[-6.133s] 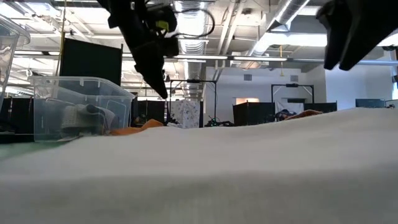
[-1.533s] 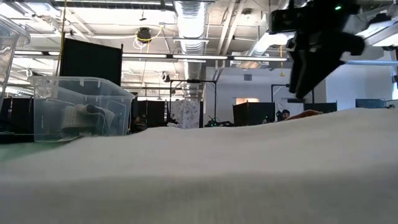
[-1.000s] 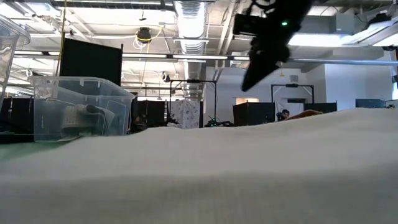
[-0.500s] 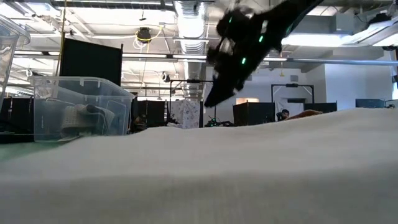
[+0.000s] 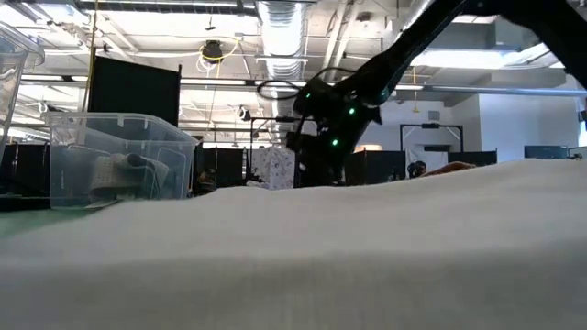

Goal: Sort towels by color in basket
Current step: Put the green towel into the top transparent bin

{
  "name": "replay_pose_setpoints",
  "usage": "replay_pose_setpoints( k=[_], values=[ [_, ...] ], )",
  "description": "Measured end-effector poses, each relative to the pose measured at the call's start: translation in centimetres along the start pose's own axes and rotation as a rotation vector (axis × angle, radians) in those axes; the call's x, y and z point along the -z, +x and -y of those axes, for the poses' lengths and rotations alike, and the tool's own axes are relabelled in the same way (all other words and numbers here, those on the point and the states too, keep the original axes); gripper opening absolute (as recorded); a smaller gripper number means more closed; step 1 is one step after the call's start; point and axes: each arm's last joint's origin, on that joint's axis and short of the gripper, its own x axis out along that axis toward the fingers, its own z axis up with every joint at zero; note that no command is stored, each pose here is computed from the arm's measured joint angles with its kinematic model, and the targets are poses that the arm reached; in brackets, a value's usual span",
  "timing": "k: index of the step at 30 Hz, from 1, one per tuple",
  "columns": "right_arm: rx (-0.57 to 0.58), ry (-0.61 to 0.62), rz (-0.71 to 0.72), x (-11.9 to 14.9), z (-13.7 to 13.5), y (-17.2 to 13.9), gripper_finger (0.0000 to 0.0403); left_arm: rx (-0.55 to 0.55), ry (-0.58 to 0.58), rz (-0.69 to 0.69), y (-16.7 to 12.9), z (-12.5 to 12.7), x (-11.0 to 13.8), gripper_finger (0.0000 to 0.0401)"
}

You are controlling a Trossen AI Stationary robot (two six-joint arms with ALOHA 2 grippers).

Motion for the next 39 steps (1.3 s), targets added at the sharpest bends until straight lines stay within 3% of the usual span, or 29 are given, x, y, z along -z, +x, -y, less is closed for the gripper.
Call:
replay_pose_setpoints(
  k=[4, 7, 16, 22, 26, 39],
  values=[
    [0.03, -0.045, -0.041, -0.7, -0.8, 1.3, 0.0257, -0.001, 0.0, 0.0, 0.0, 0.0, 0.0, 0.025],
    [0.055, -0.049, -0.056, -1.2, -1.3, 1.3, 0.0231, -0.002, 0.0, 0.0, 0.0, 0.0, 0.0, 0.025],
    [0.036, -0.017, -0.079, -1.0, -1.0, 1.2, 0.0026, -0.003, -0.005, -0.001, 0.0, 0.0, 0.0, 0.025],
    [0.027, 0.002, -0.068, -1.2, -1.6, 1.0, 0.0024, -0.003, -0.013, -0.001, 0.0, 0.0, 0.0, 0.025],
    [-0.038, -0.053, -0.005, -2.1, -4.0, 0.0, 0.0024, -0.003, -0.013, -0.001, 0.0, 0.0, 0.0, 0.025],
    [-0.104, -0.305, 0.358, -9.4, -11.1, -6.4, 0.0024, -0.005, -0.008, 0.001, 0.0, 0.0, 0.0, 0.025]
  ],
)
